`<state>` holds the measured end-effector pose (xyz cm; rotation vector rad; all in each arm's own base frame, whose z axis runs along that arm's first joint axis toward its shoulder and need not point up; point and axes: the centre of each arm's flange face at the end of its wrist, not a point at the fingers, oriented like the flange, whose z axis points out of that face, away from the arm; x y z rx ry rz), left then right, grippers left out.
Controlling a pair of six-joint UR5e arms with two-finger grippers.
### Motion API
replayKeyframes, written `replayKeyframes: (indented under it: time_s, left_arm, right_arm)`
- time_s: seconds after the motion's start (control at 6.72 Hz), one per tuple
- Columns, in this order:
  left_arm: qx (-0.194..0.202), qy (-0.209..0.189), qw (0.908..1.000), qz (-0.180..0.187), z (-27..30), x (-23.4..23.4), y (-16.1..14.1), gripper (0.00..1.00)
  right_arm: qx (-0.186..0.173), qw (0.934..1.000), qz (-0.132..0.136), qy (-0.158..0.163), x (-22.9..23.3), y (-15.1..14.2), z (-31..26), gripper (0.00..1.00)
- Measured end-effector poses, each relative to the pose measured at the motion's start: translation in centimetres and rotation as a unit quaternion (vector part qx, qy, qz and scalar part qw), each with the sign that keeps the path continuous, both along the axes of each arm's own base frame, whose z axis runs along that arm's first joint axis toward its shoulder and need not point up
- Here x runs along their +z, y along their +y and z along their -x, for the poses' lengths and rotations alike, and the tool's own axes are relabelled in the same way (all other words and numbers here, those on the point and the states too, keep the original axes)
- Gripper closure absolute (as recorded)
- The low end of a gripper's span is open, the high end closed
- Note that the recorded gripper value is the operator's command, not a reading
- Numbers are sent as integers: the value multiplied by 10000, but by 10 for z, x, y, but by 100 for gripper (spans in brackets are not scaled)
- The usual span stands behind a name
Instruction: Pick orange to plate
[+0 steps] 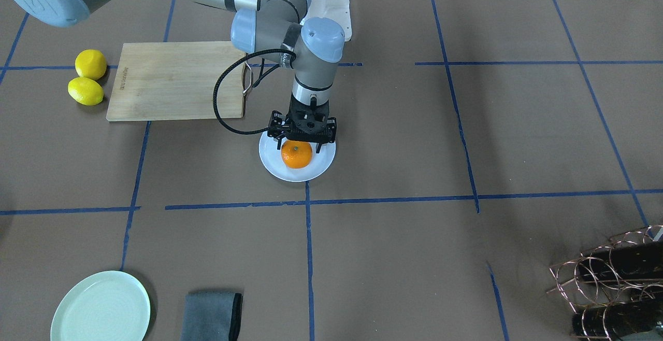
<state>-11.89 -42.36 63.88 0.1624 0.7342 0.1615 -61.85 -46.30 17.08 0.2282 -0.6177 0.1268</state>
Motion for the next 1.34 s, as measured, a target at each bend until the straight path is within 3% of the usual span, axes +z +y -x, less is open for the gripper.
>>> replayKeyframes:
  time_s: [0.3,0.45,0.74,1.04,1.19,1.34]
  left_arm:
    - [8,1,10000,13,0,3,1,0]
    - [8,8,10000,30,0,5,2,0]
    - [-25,29,10000,64,-2,2,1,0]
    - [-204,85,9995,231,-6,-1,-2,0]
    - [-232,97,9994,243,-7,-3,-3,0]
    - [-230,98,9995,218,-8,-6,-4,0]
  right_arm:
    - [-497,9987,-45,-140,3,-49,-107,0]
    - [-946,9951,-213,-172,34,-76,-187,0]
    - [-1801,9814,-654,-132,113,-112,-341,0]
    - [-2484,9638,-970,-5,206,-116,-473,0]
    - [-2657,9592,-960,104,260,-104,-532,0]
    - [-2629,9614,-788,184,314,-82,-584,0]
